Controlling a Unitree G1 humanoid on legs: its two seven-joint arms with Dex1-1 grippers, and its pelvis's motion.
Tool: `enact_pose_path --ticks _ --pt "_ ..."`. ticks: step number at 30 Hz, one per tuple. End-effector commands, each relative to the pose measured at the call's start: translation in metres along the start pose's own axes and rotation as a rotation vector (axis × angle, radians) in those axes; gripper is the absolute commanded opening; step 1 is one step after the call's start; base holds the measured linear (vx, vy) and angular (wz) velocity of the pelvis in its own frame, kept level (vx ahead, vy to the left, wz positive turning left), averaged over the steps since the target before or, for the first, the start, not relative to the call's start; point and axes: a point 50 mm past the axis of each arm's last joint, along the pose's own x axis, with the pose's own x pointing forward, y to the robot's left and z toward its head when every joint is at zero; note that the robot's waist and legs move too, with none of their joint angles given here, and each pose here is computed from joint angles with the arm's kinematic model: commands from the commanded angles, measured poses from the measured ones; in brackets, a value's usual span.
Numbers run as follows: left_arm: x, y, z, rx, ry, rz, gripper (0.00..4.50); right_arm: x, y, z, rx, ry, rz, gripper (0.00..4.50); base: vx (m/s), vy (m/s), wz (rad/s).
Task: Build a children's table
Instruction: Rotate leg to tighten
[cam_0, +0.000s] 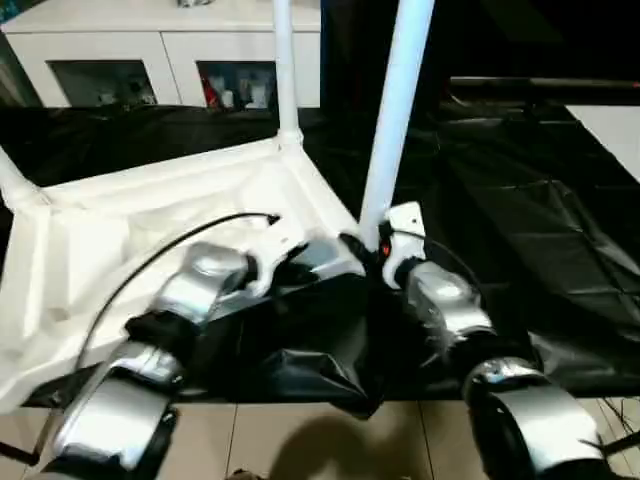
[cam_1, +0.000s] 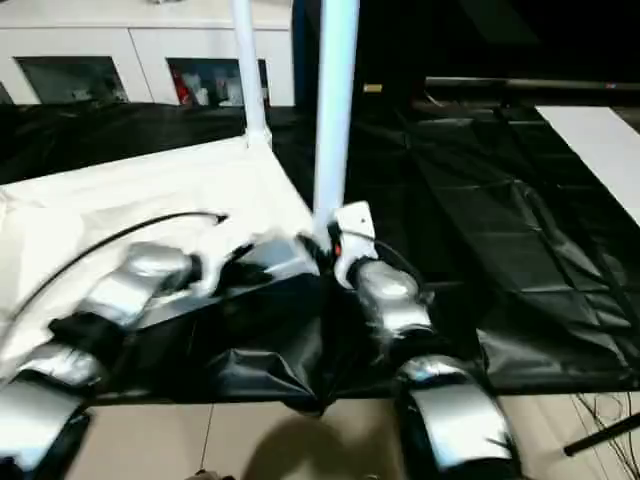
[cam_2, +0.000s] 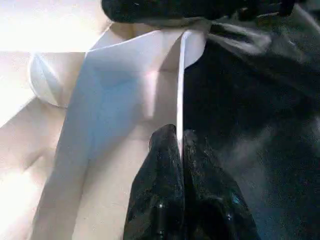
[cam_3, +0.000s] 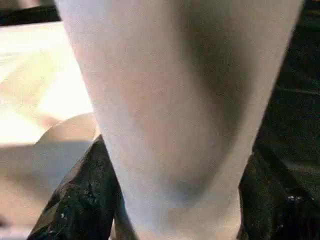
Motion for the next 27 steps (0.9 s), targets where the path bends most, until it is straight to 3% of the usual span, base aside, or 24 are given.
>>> enact_pose_path --ticks 1,5,7,9,11,12,15,16,19,24,27 --pt "-0.005 0.013 -0.013 -0.083 0.019 0.177 0.00 -0.004 0.001 -0.021 0.077 0.083 -0.066 2.67 0.000 0.000 0.00" --pt "-0.002 0.010 -0.011 -0.066 0.013 0.152 0.00 -0.001 0.014 -0.014 0.097 0.038 0.061 2.67 0.000 0.000 0.00" --pt "-0.004 0.010 -0.011 -0.053 0.015 0.141 0.00 -0.001 0.017 -0.008 0.054 0.006 0.138 3.22 0.000 0.000 0.00" --pt "-0.005 0.010 -0.011 -0.050 0.014 0.134 0.00 -0.001 0.017 -0.006 0.035 -0.003 0.170 3.36 0.000 0.000 0.00" --pt "-0.008 0.011 -0.012 -0.029 0.014 0.130 0.00 -0.002 0.012 -0.001 0.015 -0.016 0.211 3.45 0.000 0.000 0.00" --pt "-0.010 0.011 -0.013 -0.021 0.015 0.117 0.00 -0.003 0.009 0.002 -0.004 -0.021 0.247 3.70 0.000 0.000 0.00" --pt "-0.012 0.011 -0.014 -0.010 0.015 0.095 0.00 -0.005 0.006 0.005 -0.027 -0.025 0.305 3.70 0.000 0.000 0.00" --pt "-0.016 0.010 -0.015 -0.002 0.012 0.059 0.00 -0.010 0.000 0.007 -0.095 -0.017 0.396 3.70 0.000 0.000 0.00" --pt "-0.022 0.005 -0.018 0.037 -0.001 -0.038 0.00 -0.020 -0.008 0.006 -0.181 0.007 0.555 3.70 0.000 0.000 0.00" --pt "-0.033 -0.003 -0.023 0.074 -0.015 -0.211 0.00 -0.031 -0.014 0.009 -0.215 0.012 0.711 3.70 0.000 0.000 0.00" --pt "-0.036 -0.004 -0.025 0.084 -0.008 -0.238 0.00 -0.032 -0.012 0.010 -0.215 0.010 0.752 3.70 0.000 0.000 0.00"
